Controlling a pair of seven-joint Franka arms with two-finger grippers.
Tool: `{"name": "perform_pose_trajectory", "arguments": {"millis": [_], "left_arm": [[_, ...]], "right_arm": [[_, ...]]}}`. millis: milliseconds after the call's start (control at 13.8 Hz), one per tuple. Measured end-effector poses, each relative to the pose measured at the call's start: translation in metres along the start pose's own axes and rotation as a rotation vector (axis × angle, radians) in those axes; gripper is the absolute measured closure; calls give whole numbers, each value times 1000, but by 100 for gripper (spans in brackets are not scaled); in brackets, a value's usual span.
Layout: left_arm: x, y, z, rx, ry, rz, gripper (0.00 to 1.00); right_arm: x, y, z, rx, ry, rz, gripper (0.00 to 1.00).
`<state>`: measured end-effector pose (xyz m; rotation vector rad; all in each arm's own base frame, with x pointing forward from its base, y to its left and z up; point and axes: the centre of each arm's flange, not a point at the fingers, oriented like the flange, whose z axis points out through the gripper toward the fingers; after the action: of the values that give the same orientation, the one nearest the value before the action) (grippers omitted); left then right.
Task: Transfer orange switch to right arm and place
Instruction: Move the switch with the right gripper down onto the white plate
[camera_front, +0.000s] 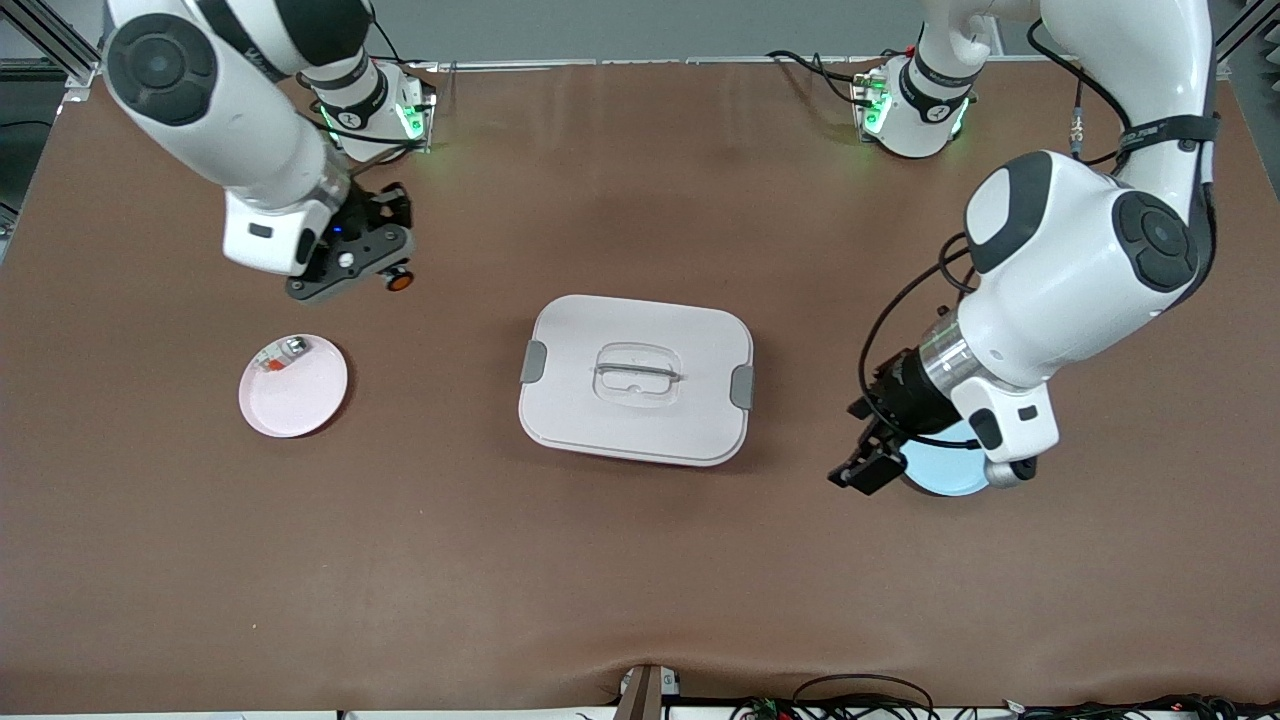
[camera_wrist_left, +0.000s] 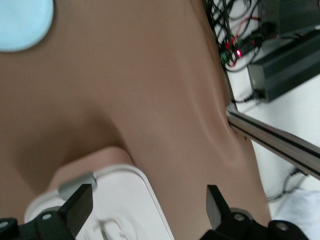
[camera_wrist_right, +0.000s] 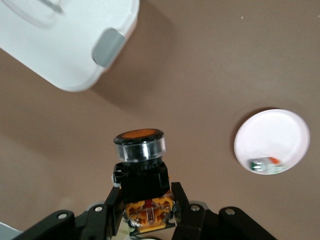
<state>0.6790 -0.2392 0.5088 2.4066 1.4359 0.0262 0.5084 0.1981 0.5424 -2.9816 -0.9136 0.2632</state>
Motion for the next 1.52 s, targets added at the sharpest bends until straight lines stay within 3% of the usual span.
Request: {"name": "perform_pose_trajectory", "arguments": {"millis": [217, 361, 650, 794, 1011, 1516], "left_arm": [[24, -16, 5, 142, 162, 72, 0], [32, -24, 4, 223, 230, 163, 0], [59, -36, -29, 285, 238, 345, 0], [80, -47, -59, 309, 230, 434, 0], [88, -60, -96, 342, 214, 546, 0], [88, -111, -160, 402, 165, 920, 0]], "right_arm": [[-24, 36, 13, -49, 35, -151, 56], [-39, 59, 33, -80, 66, -256, 56], [-62, 111, 90, -138, 116, -413, 56], [-73, 136, 119, -194, 144, -487, 56], [-86, 164, 165, -260, 146, -546, 56], [-83, 221, 266, -292, 161, -625, 56]]}}
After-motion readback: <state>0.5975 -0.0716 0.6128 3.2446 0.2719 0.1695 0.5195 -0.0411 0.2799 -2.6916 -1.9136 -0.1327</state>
